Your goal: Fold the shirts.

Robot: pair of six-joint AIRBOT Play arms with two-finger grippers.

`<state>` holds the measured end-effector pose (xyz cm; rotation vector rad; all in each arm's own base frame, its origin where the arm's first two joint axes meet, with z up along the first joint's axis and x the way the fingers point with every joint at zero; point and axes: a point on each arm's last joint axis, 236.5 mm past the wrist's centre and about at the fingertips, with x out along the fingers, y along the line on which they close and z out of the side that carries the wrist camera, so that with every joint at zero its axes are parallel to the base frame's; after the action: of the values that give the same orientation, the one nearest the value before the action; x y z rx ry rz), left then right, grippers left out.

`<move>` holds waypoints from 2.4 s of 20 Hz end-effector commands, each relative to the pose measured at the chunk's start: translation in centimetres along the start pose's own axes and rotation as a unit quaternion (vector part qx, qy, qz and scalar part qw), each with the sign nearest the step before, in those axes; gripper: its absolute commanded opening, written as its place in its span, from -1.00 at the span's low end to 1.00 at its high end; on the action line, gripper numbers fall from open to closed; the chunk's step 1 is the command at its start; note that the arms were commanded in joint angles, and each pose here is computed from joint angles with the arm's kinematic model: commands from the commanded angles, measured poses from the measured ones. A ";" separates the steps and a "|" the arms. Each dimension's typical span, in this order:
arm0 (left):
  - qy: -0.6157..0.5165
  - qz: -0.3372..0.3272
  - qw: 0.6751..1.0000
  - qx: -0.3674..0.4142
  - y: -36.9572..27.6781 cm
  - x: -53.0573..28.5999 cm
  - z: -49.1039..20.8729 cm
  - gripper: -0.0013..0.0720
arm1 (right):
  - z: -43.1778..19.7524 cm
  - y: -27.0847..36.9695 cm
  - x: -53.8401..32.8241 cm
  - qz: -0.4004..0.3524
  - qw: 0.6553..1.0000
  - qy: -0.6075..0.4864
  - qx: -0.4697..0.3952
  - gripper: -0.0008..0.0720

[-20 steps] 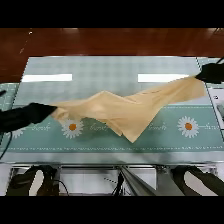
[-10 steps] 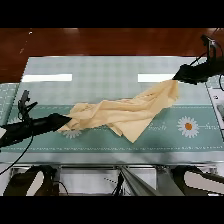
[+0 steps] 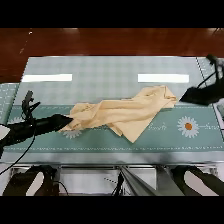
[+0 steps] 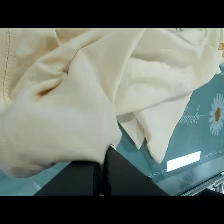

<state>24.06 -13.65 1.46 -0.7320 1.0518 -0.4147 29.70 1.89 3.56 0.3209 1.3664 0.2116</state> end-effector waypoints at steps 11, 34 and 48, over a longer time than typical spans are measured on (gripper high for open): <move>0.002 0.000 1.000 0.008 0.0 0.0 -0.1 -0.88 | -12.8 11.8 12.6 0.170 0.974 0.002 0.147 0.21; -0.071 -0.022 0.991 0.107 -5.4 -3.6 5.5 -0.88 | -4.6 23.4 3.2 0.309 0.922 -0.221 0.079 -0.90; -0.426 -0.065 0.811 0.396 -33.4 -34.0 11.5 -0.88 | -1.3 18.5 -36.7 0.151 0.800 -0.577 -0.068 -0.90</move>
<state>23.75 -11.47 45.28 -0.1874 0.0395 -0.5265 24.69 10.27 40.36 0.5146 0.1170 0.4118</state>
